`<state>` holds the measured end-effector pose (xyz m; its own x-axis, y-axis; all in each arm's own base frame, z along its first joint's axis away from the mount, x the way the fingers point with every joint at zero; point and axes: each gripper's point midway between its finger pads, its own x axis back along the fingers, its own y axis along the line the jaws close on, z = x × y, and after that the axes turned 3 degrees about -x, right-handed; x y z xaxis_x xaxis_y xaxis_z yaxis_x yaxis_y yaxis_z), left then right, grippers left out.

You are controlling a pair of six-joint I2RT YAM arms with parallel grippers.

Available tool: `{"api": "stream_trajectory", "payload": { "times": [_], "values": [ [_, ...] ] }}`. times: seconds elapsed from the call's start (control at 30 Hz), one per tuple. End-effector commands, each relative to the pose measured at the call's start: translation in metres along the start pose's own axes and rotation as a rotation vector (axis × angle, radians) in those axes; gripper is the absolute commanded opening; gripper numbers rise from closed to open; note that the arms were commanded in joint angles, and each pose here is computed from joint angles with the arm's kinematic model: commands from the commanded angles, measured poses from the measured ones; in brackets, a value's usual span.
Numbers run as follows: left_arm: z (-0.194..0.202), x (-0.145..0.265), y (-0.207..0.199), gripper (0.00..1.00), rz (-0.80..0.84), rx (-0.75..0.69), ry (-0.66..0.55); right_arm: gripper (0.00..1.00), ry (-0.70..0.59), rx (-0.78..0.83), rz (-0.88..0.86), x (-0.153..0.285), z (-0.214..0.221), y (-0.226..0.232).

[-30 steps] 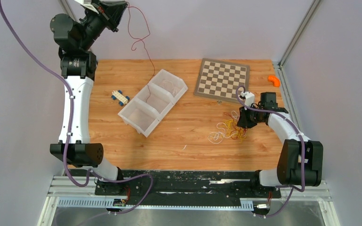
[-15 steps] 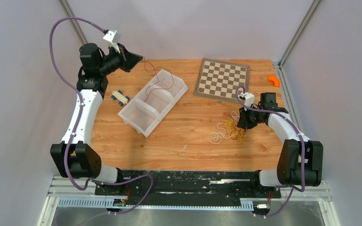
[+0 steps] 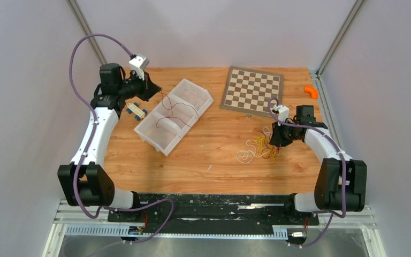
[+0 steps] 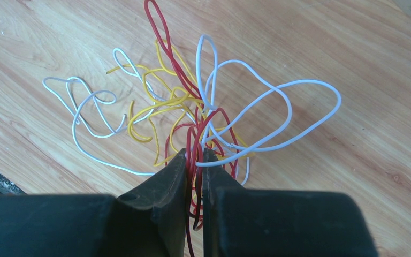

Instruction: Untangle the cables

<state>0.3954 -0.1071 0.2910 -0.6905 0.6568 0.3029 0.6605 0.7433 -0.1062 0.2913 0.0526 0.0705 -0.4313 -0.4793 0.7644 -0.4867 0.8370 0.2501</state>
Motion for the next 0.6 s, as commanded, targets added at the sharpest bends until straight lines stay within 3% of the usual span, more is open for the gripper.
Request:
{"api": "stream_trajectory", "payload": {
  "times": [0.0,0.33,0.57],
  "values": [
    [0.013,-0.011,0.026,0.00,-0.074,-0.026,0.036,0.13,-0.025,0.024,-0.009,0.001,-0.012,-0.002],
    [0.028,-0.068,0.074,0.00,-0.376,-0.023,0.119,0.13,-0.017,0.016,-0.003,0.000,-0.014,-0.005],
    [0.058,-0.069,0.122,0.00,-0.708,0.199,0.231,0.13,-0.011,0.017,0.000,0.001,-0.011,-0.006]
  ]
}}
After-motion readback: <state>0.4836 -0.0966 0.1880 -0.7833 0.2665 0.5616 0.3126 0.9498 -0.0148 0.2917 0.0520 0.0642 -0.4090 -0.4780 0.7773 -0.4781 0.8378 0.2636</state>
